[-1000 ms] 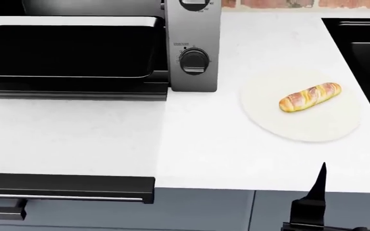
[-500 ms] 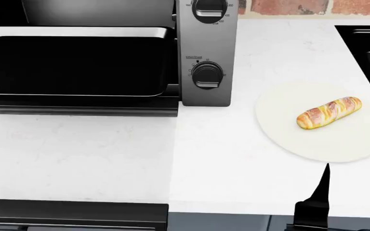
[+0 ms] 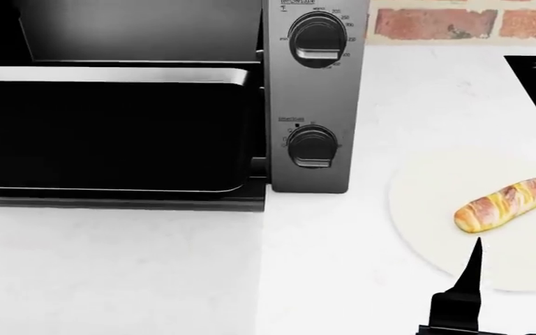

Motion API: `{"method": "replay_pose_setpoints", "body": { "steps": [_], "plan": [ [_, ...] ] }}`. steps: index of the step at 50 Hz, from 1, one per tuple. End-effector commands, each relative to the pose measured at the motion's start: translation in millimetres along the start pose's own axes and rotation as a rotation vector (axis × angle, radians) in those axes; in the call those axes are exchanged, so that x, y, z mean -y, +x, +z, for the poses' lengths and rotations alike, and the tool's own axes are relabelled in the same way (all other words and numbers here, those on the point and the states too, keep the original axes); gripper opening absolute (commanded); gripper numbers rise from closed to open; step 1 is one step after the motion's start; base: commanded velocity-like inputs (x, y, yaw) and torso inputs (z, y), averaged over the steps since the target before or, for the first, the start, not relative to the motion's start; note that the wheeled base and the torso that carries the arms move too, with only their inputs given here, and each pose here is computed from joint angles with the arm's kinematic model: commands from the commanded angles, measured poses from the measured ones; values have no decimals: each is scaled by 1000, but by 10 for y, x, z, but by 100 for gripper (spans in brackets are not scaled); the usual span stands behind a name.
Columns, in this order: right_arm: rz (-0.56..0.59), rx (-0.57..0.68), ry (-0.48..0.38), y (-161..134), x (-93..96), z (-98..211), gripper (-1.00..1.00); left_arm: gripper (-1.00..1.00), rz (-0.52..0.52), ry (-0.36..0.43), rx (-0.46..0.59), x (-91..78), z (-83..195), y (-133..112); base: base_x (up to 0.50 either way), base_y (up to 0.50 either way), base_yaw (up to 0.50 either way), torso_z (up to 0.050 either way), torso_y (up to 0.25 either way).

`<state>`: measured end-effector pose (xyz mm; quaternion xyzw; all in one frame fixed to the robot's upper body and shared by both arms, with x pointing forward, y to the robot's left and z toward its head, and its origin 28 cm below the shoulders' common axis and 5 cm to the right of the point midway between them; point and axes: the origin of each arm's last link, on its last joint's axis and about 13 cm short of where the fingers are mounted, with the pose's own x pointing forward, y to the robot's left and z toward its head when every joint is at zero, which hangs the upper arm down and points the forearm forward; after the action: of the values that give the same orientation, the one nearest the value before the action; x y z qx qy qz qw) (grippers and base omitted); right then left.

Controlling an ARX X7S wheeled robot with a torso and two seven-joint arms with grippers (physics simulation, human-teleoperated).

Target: Place the baguette on the tray of the toaster oven.

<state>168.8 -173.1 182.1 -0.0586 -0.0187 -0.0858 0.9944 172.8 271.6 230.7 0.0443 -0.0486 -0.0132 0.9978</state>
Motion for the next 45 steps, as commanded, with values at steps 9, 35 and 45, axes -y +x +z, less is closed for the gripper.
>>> {"method": "replay_pose_setpoints", "body": {
  "steps": [9,35,45],
  "plan": [
    [-7,6,23,23,2,-5,100,100,17,-29,34,8,144,-8,265,2,0,0,0],
    [-170,-50,10,81,62,-55,100,100,22,4,28,-1,145,-98,216,164,0,0,1],
    [-287,-229,27,237,3,-65,100,100,9,-4,22,35,132,-78,0,0,0,0,0]
  ]
}}
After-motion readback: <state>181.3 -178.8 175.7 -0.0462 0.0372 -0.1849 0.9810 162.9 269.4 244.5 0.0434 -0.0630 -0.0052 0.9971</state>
